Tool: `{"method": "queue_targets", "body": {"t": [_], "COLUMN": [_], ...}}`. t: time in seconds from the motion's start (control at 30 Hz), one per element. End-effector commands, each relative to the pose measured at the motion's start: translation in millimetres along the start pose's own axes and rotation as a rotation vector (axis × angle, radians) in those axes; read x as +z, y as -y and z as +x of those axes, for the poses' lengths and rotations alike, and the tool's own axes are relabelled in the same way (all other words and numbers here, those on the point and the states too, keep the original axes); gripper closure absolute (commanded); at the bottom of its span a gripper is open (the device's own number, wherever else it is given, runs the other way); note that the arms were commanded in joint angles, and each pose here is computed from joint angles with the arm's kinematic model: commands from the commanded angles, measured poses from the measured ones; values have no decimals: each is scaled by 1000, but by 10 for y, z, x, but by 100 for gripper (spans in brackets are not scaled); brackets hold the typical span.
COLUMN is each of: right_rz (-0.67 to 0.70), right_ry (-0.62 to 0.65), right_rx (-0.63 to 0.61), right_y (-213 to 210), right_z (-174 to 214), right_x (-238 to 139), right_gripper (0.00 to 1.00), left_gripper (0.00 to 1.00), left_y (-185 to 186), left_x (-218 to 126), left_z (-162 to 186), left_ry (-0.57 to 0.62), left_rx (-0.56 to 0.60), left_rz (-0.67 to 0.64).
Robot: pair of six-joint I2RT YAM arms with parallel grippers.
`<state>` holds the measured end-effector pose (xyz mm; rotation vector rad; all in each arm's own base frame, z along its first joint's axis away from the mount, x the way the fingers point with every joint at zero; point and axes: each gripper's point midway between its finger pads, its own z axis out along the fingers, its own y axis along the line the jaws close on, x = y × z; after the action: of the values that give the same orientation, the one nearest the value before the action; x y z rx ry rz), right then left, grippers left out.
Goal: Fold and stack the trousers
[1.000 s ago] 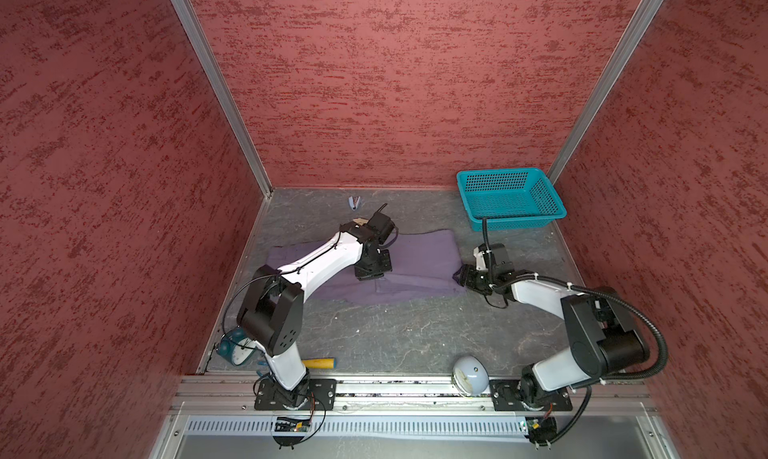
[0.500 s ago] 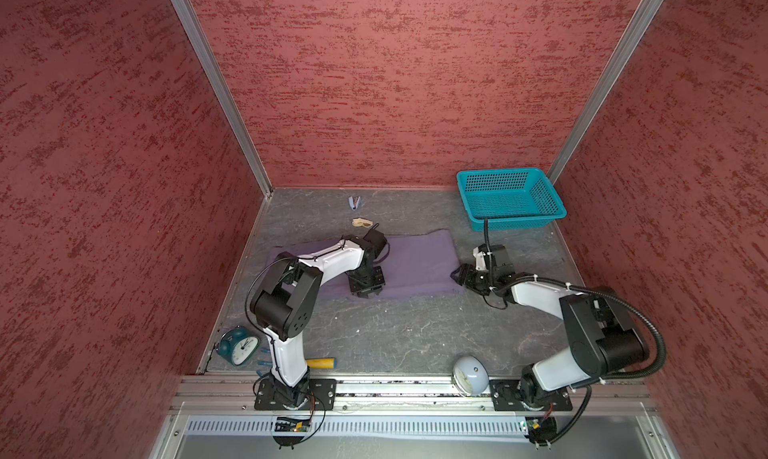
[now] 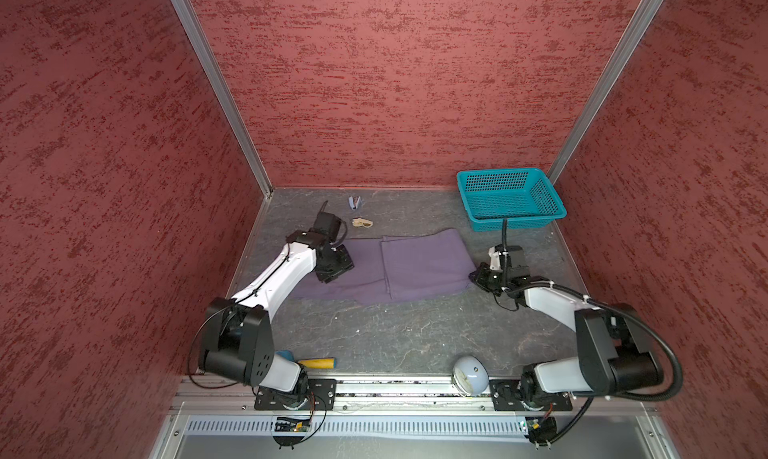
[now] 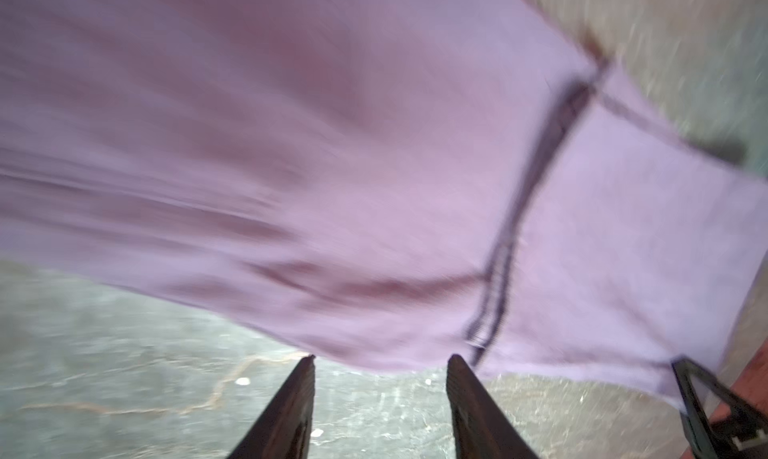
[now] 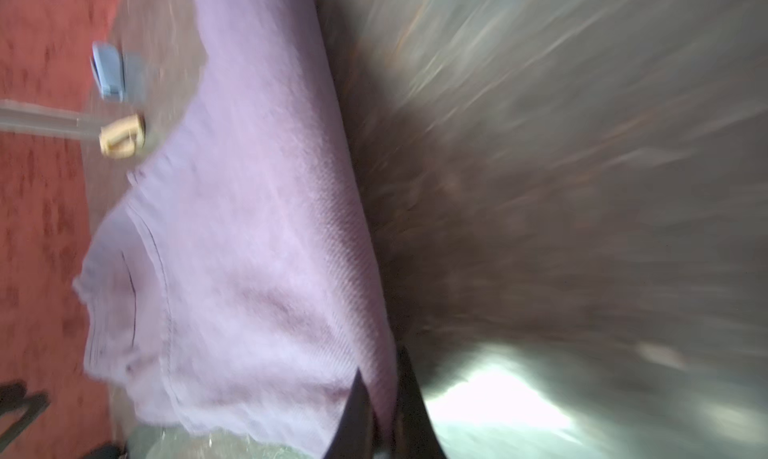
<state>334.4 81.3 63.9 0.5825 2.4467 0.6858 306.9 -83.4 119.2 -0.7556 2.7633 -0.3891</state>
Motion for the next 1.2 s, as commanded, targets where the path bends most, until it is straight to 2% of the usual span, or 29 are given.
{"method": "queue_targets", "body": {"t": [0.0,0.1,0.23,0.37,0.53,0.67,0.87,1.1,1.17], "right_rz": [191,275,313,218,37,-48,-146,-257,-271], "right_ry": [150,233,327,361,365,339,274,167,113], "right_rx": [-24,-41,-70,-93,-223,-329,-495,-638,-670], "right_y": [317,434,380,94,-595,-1165,-1970,-2635,-2740], "right_z": [-446,-664,-866,-975,-939,-774,-405,240,486], "right_x": [-393,-690,-980,-1087,-1057,-961,-766,-512,-331], "right_gripper": [100,100,100,100,100,100,100,100,100], "left_gripper": [52,55,57,61,66,72,72,72,72], "left_y": [-401,-701,-903,-1000,-1001,-921,-766,-705,-687], "left_x": [-33,0,148,330,514,635,744,848,883], "left_z": [-35,-37,18,81,119,179,241,270,281], "left_ry": [6,7,-8,-44,-74,-96,-114,-126,-133], "left_rx": [-63,-140,-197,-217,-224,-207,-179,-177,-173], "left_rz": [-51,-75,-87,-118,-114,-113,-103,-90,-89]}}
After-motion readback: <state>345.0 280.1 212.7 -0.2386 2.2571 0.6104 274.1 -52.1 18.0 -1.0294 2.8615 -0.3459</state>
